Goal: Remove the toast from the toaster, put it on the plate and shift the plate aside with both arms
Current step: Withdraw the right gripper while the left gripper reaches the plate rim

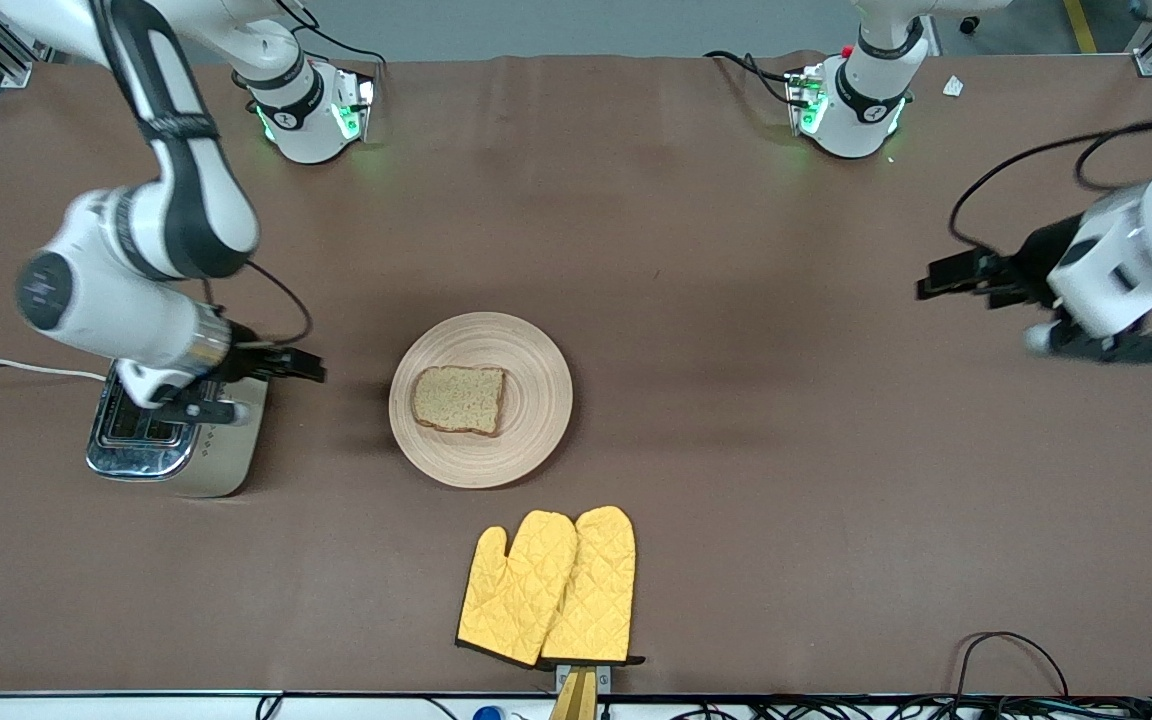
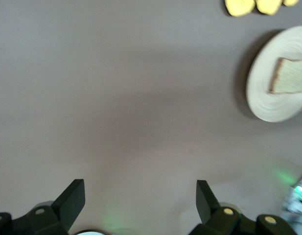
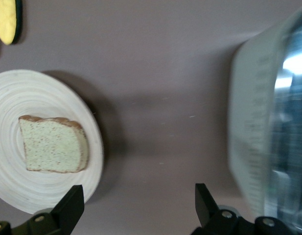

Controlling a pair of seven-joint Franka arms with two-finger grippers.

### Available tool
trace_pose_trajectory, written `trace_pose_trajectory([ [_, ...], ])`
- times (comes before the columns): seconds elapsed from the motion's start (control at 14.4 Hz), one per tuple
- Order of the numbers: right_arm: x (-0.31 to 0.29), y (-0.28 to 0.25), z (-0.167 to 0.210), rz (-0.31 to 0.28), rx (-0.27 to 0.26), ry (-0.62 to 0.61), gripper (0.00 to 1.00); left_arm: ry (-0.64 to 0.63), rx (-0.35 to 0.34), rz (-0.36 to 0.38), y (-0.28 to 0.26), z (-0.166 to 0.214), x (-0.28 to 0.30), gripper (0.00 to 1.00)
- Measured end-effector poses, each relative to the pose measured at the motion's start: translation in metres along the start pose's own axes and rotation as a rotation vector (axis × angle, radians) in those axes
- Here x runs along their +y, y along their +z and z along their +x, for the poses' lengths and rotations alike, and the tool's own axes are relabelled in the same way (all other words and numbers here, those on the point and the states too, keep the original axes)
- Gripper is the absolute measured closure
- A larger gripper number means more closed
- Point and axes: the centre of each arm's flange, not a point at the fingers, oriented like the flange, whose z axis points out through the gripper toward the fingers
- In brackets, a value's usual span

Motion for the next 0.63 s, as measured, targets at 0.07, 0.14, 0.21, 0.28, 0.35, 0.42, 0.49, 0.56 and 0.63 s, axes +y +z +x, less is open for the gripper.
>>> trace_pose_trajectory([
  [0.07,0.015,-0.028,-0.003,-0.033,0.034,-0.005,0.00,-0.004,-0.040,-0.066,0.027,0.018,-0.001,0.00],
  [0.14,0.025,-0.050,-0.008,-0.066,0.061,-0.015,0.00,-0.010,-0.071,-0.124,0.051,0.032,0.000,0.00],
  [0.21,0.032,-0.069,-0.012,-0.101,0.085,-0.027,0.00,-0.016,-0.098,-0.179,0.075,0.045,0.004,0.00],
  [0.28,0.036,-0.085,-0.017,-0.128,0.099,-0.037,0.00,-0.014,-0.121,-0.224,0.098,0.057,0.010,0.00],
  [0.35,0.038,-0.102,-0.023,-0.148,0.096,-0.044,0.00,-0.002,-0.139,-0.264,0.123,0.067,0.018,0.00],
  [0.42,0.038,-0.122,-0.026,-0.172,0.087,-0.051,0.00,0.014,-0.151,-0.304,0.149,0.077,0.028,0.00],
  [0.49,0.036,-0.146,-0.029,-0.199,0.084,-0.056,0.00,0.028,-0.161,-0.345,0.176,0.086,0.037,0.00],
  [0.56,0.035,-0.168,-0.031,-0.217,0.086,-0.057,0.00,0.036,-0.168,-0.384,0.204,0.094,0.045,0.00],
  [0.63,0.034,-0.183,-0.033,-0.225,0.086,-0.055,0.00,0.044,-0.170,-0.413,0.230,0.102,0.052,0.00],
])
